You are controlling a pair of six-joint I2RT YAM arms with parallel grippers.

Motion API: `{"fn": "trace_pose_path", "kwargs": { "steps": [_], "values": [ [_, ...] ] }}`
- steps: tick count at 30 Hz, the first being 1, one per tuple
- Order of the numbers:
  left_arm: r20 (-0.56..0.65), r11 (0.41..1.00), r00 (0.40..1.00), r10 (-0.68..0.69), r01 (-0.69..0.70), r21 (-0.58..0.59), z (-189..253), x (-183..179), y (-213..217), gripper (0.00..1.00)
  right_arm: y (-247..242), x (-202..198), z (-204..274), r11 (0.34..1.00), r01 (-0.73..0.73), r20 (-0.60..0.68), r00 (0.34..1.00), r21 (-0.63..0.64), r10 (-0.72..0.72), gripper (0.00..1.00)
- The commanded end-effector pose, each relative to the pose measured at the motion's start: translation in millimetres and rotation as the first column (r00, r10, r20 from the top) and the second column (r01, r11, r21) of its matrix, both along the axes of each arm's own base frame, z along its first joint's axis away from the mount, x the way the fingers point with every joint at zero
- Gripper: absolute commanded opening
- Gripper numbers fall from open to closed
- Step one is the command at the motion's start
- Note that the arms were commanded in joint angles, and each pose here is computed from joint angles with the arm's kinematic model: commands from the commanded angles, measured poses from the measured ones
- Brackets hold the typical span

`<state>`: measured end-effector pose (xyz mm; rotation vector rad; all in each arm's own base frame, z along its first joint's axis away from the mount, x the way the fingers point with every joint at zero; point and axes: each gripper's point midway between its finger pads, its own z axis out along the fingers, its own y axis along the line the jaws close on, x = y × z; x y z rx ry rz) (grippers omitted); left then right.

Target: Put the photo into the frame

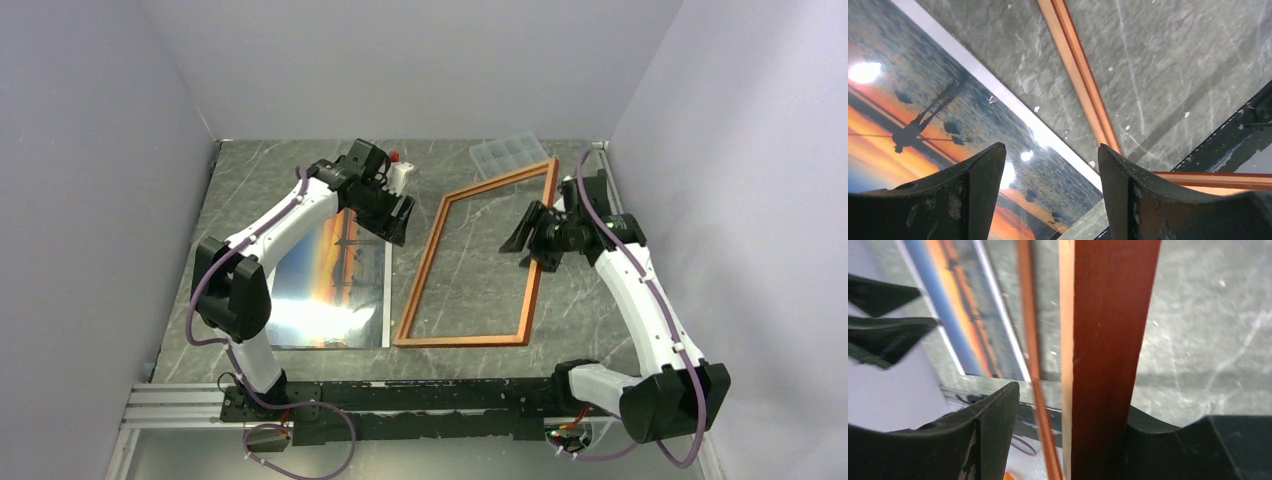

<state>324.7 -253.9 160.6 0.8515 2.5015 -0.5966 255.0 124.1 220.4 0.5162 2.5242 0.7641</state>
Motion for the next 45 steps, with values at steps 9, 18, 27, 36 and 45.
{"fn": "trace_pose_path", "kwargs": {
  "steps": [9,18,27,36,45],
  "values": [
    [0.089,0.994,0.996,0.001,-0.010,0.108,-27.5,7.3,44.7,0.72,-26.1,-27.1,-80.8,0.988,0.027,-0.128,0.991,-0.151,-0.046,0.24],
    [0.072,0.984,0.997,-0.010,-0.003,0.178,-65.9,6.8,59.5,0.72,-47.3,-35.5,-131.5,0.954,-0.059,-0.258,0.966,-0.295,-0.021,0.21],
    [0.117,0.962,0.993,-0.028,-0.005,0.272,-101.0,19.8,73.5,0.72,-53.5,-25.3,-162.9,0.941,-0.012,-0.309,0.946,-0.337,-0.099,0.27],
    [0.110,0.948,0.993,-0.049,0.011,0.320,-131.6,23.3,79.4,0.69,-59.3,-15.1,-194.1,0.923,-0.001,-0.360,0.921,-0.384,-0.149,0.36],
    [0.113,0.947,0.991,-0.066,0.027,0.320,-138.7,25.4,77.2,0.69,-68.2,0.4,-219.0,0.894,-0.001,-0.395,0.897,-0.448,-0.197,0.37]
  ]
}}
